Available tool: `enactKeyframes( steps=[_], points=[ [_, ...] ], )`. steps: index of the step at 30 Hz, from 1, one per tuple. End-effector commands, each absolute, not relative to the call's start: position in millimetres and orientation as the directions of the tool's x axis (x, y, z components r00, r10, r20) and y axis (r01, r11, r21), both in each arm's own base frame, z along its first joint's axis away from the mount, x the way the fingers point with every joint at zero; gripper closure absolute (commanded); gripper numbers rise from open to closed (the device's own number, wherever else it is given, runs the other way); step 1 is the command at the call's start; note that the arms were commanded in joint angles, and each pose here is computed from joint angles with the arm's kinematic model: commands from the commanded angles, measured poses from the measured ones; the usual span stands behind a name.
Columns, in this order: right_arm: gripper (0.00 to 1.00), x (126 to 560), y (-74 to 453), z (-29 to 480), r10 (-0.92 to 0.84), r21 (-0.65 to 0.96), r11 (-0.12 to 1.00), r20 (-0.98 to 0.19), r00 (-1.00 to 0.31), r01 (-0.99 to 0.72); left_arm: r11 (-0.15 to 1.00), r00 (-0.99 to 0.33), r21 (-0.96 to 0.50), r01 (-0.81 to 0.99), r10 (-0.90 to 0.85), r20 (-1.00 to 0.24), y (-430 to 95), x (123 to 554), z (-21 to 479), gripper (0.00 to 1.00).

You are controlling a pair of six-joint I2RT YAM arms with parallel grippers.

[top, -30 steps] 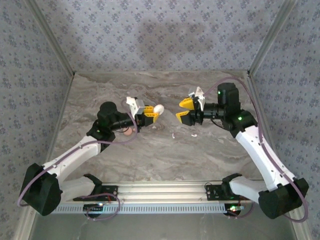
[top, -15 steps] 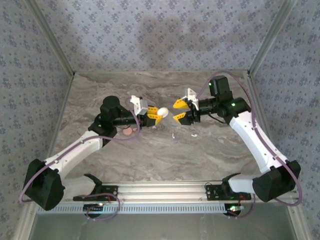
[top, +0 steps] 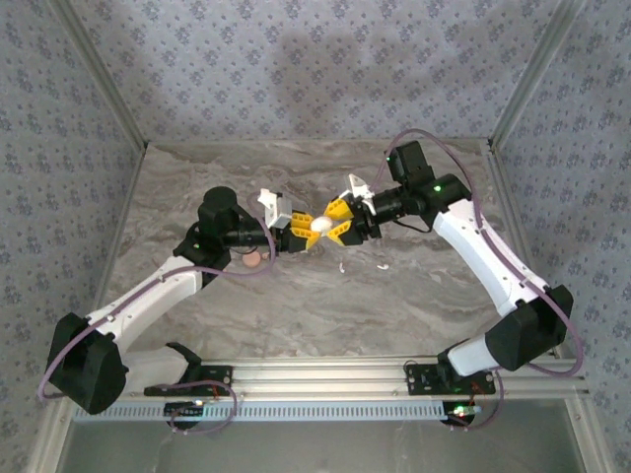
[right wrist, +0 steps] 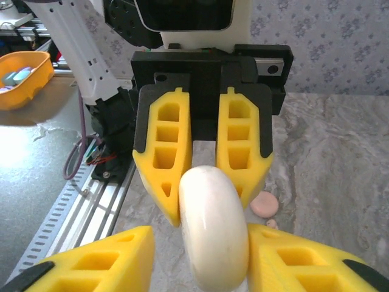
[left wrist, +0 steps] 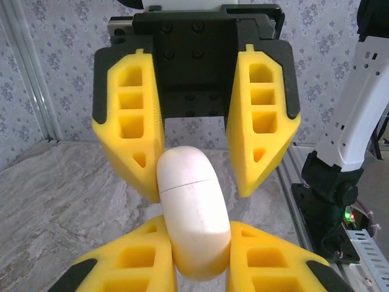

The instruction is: Insert the wireless bluetooth earbuds into the charging case

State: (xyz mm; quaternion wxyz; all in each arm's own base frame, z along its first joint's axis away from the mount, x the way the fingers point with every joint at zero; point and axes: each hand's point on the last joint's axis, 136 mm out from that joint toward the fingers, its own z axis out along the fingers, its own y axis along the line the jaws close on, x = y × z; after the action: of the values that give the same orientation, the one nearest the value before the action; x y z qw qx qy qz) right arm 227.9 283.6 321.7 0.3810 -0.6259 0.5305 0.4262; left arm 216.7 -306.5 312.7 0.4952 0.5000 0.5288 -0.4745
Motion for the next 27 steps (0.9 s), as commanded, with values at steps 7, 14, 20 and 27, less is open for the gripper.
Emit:
enactKeyframes(
  steps=[7,14,20,27],
  points=[
    [0.80,215,283,325,-0.349,-0.020,-0.192,-0.933,0.087,-0.981,0.038,0.062,0.063,0.997,0.026,-0.998,-305,214,337,0.83],
    [0.82,223,266,308,-0.488,-0.075,-0.093,-0.866,0.111,-0.993,0.117,0.081,0.099,0.988,0.148,-0.986,-299,225,319,0.48],
    [0.82,237,240,277,-0.692,-0.178,0.031,-0.714,0.107,-0.984,0.157,0.124,0.185,0.970,0.334,-0.934,-288,235,288,0.46],
    [0.82,230,248,268,-0.732,-0.191,0.000,-0.669,0.130,-0.982,0.141,0.120,0.191,0.971,0.401,-0.908,-288,236,273,0.46]
  ],
)
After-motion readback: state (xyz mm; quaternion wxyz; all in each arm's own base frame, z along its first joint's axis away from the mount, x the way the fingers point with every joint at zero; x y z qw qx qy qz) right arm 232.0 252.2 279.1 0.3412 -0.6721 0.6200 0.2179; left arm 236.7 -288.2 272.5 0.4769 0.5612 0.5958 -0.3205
